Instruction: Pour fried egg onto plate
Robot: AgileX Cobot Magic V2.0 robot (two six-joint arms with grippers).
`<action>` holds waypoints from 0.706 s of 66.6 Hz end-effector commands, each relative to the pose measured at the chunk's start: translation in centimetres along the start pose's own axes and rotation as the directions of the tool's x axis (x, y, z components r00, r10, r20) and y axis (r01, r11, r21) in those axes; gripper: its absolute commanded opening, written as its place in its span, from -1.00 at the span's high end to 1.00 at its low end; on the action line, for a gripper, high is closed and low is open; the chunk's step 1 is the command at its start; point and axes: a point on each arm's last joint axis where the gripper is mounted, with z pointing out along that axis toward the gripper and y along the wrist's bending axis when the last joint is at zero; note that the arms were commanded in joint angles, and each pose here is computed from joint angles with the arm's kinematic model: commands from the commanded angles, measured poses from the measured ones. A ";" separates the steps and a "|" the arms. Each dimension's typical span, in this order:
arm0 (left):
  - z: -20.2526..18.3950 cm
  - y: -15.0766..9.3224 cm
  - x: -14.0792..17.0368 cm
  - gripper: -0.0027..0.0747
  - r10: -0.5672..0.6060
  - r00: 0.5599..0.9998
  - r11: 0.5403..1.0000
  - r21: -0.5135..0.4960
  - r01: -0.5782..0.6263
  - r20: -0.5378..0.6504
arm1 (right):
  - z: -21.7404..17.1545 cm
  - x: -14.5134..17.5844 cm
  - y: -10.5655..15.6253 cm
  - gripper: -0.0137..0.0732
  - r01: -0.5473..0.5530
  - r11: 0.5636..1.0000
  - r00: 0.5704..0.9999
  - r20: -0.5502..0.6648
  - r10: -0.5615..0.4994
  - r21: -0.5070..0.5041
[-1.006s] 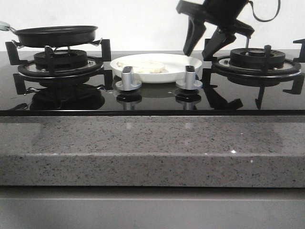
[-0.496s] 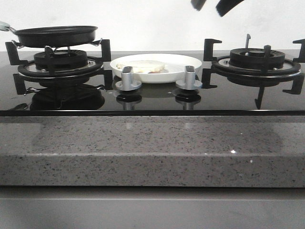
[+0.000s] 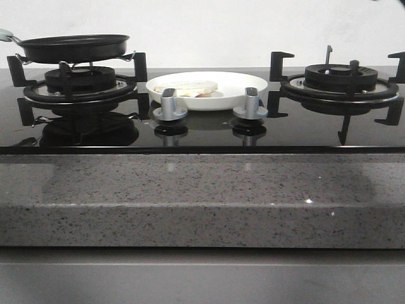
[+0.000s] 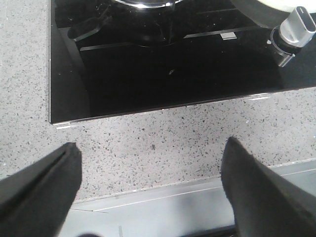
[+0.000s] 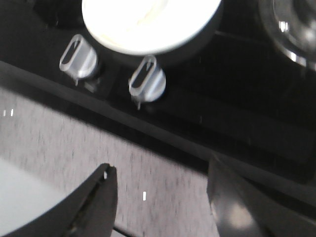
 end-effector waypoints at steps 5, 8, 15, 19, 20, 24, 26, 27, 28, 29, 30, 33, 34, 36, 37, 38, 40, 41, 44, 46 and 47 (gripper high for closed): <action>-0.6 -0.2 -1.1 -0.53 -0.012 0.996 1.000 0.010 0.011 0.089 | -2.8 2.5 0.5 -0.32 0.025 1.000 0.995 0.101 -0.025 -0.005; -0.6 -0.2 -1.1 -0.53 -0.012 0.996 1.000 0.010 0.011 0.089 | -2.9 3.6 0.5 -0.32 0.025 1.000 0.995 0.093 -0.024 -0.005; -0.6 -0.2 -1.1 -0.53 -0.012 0.996 1.000 0.010 0.011 0.089 | -3.5 5.9 0.5 -0.32 0.027 1.000 0.996 0.087 -0.026 -0.009; -0.6 -0.2 -1.1 -0.53 -0.012 0.996 1.000 0.010 0.011 0.089 | -3.9 6.9 0.5 -0.32 0.030 0.999 0.996 0.084 -0.029 -0.012; -0.6 -0.2 -1.1 -0.53 -0.012 0.996 1.000 0.010 0.011 0.089 | -3.9 7.2 0.5 -0.32 0.031 0.999 0.996 0.085 -0.030 -0.012; -0.6 -0.2 -1.1 -0.53 -0.012 0.996 1.000 0.010 0.011 0.089 | -4.3 8.1 0.6 -0.32 0.035 0.999 0.996 0.087 -0.034 -0.016; -0.6 -0.2 -1.1 -0.53 -0.012 0.996 1.000 0.010 0.011 0.089 | -4.5 8.4 0.6 -0.32 0.038 0.999 0.996 0.086 -0.036 -0.018; -0.6 -0.2 -1.1 -0.53 -0.012 0.996 1.000 0.010 0.011 0.089 | -4.6 8.6 0.7 -0.32 0.038 0.999 0.996 0.086 -0.037 -0.018; -0.6 -0.2 -1.1 -0.53 -0.012 0.996 1.000 0.010 0.011 0.089 | -4.7 8.8 0.7 -0.31 0.040 0.999 0.995 0.090 -0.038 -0.019; -0.6 -0.2 -1.1 -0.53 -0.012 0.996 1.000 0.010 0.011 0.089 | -4.8 8.9 0.7 -0.32 0.041 0.999 0.995 0.090 -0.039 -0.020; -0.6 -0.2 -1.1 -0.53 -0.012 0.996 1.000 0.010 0.011 0.089 | -4.8 9.1 0.7 -0.32 0.041 0.999 0.995 0.089 -0.039 -0.021; -0.6 -0.2 -1.1 -0.52 -0.012 0.996 1.000 0.010 0.011 0.089 | -5.1 9.3 0.8 -0.29 0.044 0.999 0.995 0.090 -0.042 -0.024; -0.6 -0.2 -1.1 -0.51 -0.012 0.996 1.000 0.010 0.011 0.089 | -5.1 9.4 0.8 -0.27 0.045 0.999 0.995 0.090 -0.043 -0.024; -0.6 -0.2 -1.1 -0.48 -0.012 0.996 1.000 0.010 0.011 0.089 | -5.3 9.5 0.8 -0.22 0.048 0.999 0.995 0.092 -0.045 -0.025; -0.6 -0.2 -1.1 -0.46 -0.012 0.996 1.000 0.010 0.011 0.089 | -5.4 9.6 0.9 -0.19 0.049 0.998 0.994 0.095 -0.046 -0.026; -0.6 -0.2 -1.1 -0.44 -0.012 0.996 1.000 0.010 0.011 0.089 | -5.4 9.6 0.9 -0.15 0.049 0.998 0.994 0.096 -0.047 -0.026; -0.6 -0.2 -1.1 -0.36 -0.012 0.996 1.000 0.010 0.011 0.089 | -5.5 9.7 0.9 -0.05 0.051 0.998 0.994 0.096 -0.048 -0.026; -0.6 -0.2 -1.1 -0.31 -0.012 0.996 1.000 0.010 0.011 0.089 | -5.6 9.7 0.9 0.00 0.051 0.998 0.994 0.098 -0.048 -0.027; -0.6 -0.2 -1.1 -0.19 -0.012 0.996 1.000 0.010 0.011 0.089 | -5.6 9.7 0.9 0.14 0.051 0.998 0.994 0.096 -0.049 -0.027; -0.6 -0.2 -1.1 -0.10 -0.012 0.996 1.000 0.010 0.011 0.089 | -5.6 9.7 0.9 0.23 0.051 0.998 0.994 0.097 -0.048 -0.028; -0.6 -0.2 -1.1 -0.06 -0.012 0.996 1.000 0.010 0.011 0.089 | -5.6 9.7 0.9 0.30 0.051 0.998 0.994 0.097 -0.048 -0.028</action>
